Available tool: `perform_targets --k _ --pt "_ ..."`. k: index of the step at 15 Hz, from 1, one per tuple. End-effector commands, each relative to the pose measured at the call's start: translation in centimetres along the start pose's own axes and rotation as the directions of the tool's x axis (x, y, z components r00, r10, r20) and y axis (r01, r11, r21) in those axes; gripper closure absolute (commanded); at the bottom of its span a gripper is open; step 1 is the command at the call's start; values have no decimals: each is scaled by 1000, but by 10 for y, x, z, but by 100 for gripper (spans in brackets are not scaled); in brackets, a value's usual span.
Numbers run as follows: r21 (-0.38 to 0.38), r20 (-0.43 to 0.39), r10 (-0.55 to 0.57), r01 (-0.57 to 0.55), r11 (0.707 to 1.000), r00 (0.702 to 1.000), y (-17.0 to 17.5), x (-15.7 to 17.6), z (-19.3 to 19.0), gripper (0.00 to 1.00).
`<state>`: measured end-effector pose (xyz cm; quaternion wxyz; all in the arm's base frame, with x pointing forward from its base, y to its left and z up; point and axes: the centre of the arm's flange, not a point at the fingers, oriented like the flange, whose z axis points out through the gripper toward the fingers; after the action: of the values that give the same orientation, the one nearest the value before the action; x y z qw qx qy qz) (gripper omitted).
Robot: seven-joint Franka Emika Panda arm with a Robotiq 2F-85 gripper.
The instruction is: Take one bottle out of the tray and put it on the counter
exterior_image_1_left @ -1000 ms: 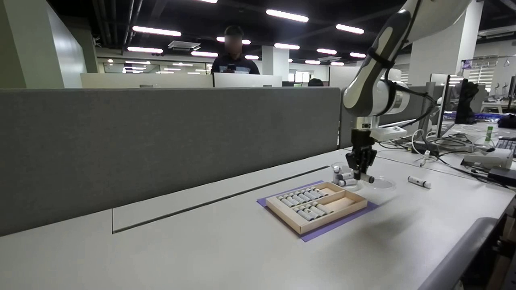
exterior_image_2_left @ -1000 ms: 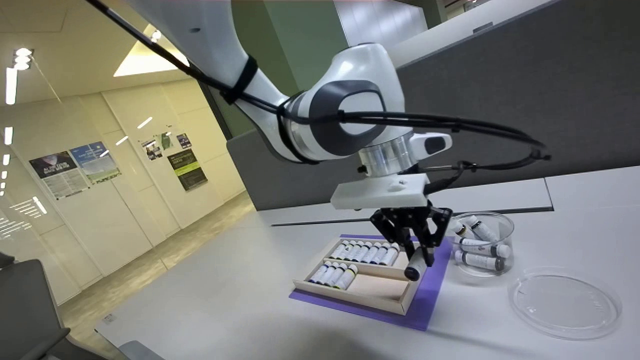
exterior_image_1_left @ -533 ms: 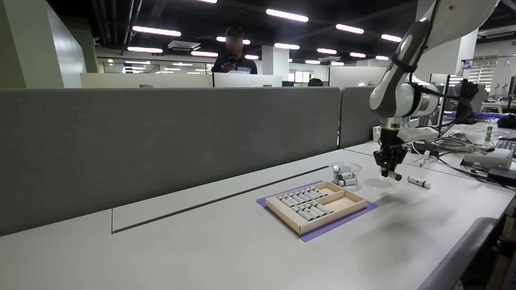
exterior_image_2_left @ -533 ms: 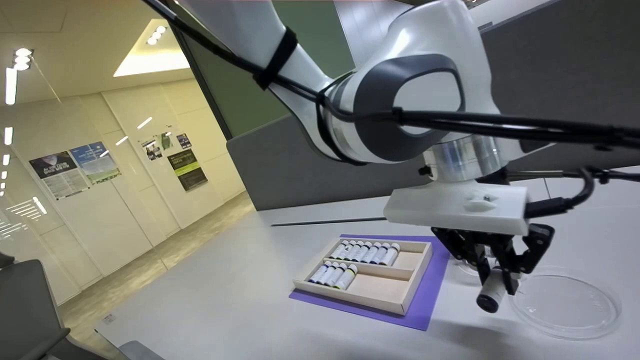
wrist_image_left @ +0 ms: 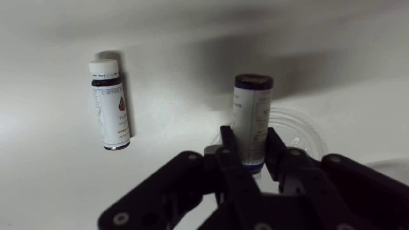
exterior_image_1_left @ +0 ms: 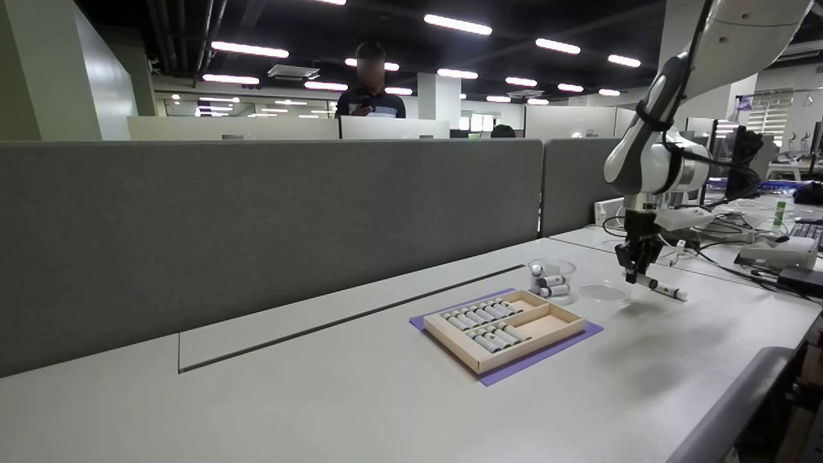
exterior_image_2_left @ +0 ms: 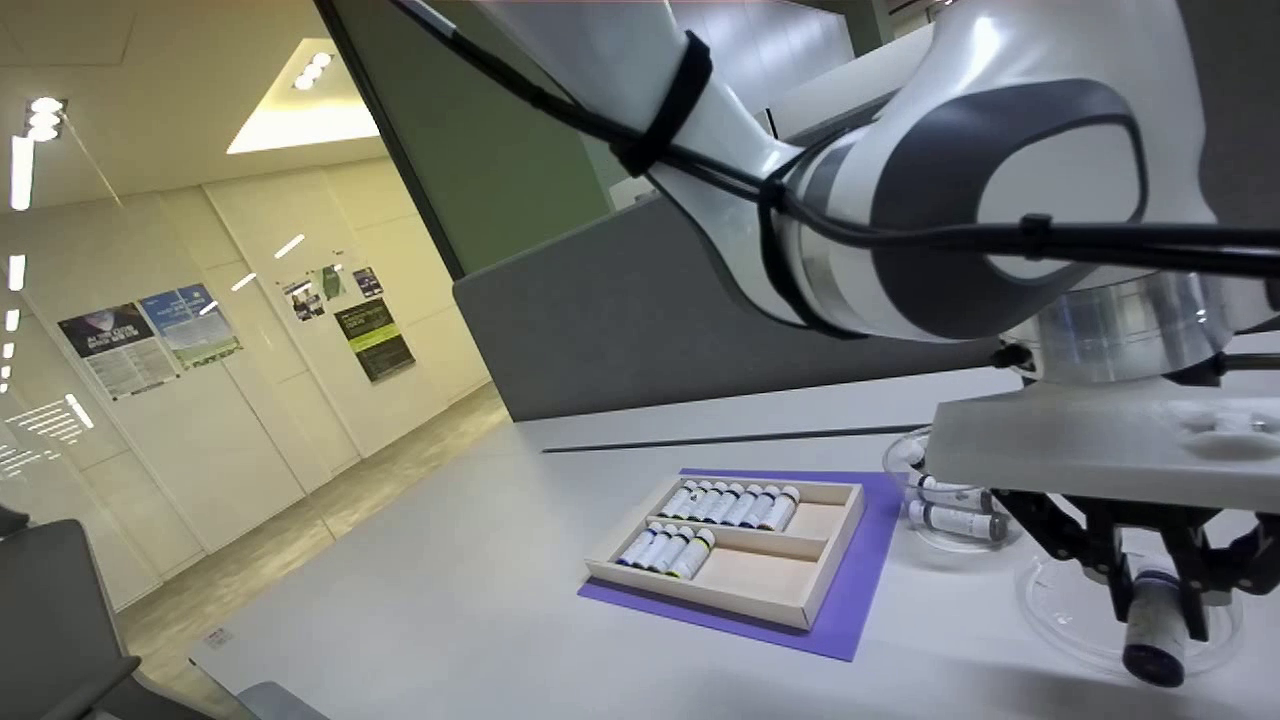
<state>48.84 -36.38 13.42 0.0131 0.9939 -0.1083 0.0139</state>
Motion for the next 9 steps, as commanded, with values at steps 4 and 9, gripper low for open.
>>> perform_targets --k 4,9 --pt "20 -1 55 -55 998 998 62 25 21 95" --pt "48 -10 132 -131 990 991 87 24 42 95"
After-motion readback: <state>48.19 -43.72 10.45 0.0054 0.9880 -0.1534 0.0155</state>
